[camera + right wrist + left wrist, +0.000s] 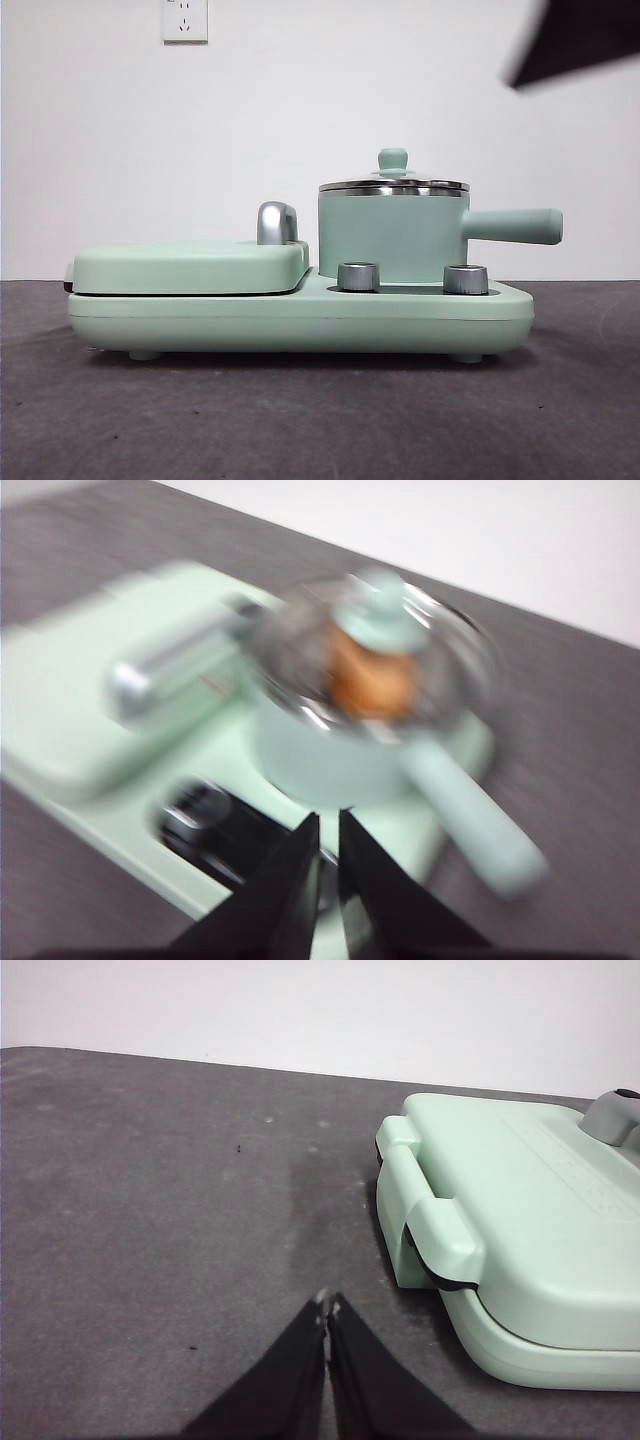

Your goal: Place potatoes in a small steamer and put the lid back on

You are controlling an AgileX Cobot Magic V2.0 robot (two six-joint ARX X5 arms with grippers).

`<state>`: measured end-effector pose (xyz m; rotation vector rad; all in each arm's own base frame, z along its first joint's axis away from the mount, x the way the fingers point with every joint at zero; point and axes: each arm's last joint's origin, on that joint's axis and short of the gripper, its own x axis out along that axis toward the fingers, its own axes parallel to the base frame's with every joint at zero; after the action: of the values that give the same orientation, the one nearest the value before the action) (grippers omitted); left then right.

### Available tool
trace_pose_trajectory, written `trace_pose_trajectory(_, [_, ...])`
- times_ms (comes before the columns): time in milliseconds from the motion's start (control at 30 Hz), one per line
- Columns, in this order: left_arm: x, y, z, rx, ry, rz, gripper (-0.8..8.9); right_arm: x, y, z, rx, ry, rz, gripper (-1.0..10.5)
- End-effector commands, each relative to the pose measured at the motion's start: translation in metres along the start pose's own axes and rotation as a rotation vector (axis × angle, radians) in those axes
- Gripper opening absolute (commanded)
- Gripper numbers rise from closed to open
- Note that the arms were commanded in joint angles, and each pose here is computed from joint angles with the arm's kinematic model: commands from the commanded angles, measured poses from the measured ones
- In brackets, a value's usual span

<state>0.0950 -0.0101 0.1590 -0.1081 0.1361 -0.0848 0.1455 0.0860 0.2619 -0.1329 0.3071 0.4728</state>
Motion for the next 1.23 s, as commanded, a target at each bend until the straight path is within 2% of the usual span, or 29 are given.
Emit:
trace_pose_trajectory(33, [0.002, 0.0, -0.005, -0.001, 0.004, -0.003, 0.06, -0.009, -0.016, -0.033, 0.016, -0.037, -0.111, 0.3])
trace_pose_trajectory(200, [0.002, 0.0, -0.005, -0.001, 0.003, -0.002, 0.06, -0.032, -0.036, -0.077, 0.055, -0.194, -0.315, 0.3])
trace_pose_trajectory(300, [0.002, 0.0, -0.005, -0.001, 0.003, -0.002, 0.06, -0.043, -0.04, -0.091, 0.06, -0.261, -0.403, 0.3])
trace_pose_trajectory(433, [0.002, 0.0, -0.005, -0.001, 0.003, -0.002, 0.06, -0.045, -0.043, -0.112, 0.072, -0.31, -0.474, 0.3])
trace_pose_trajectory(700, [0.002, 0.0, -0.005, -0.001, 0.003, -0.002, 0.06, -0.045, -0.045, -0.12, 0.11, -0.283, -0.498, 0.3])
trace_pose_trajectory(1233, [0.002, 0.0, -0.005, -0.001, 0.003, -0.002, 0.06, -0.045, -0.045, -0.12, 0.109, -0.284, -0.499, 0.3])
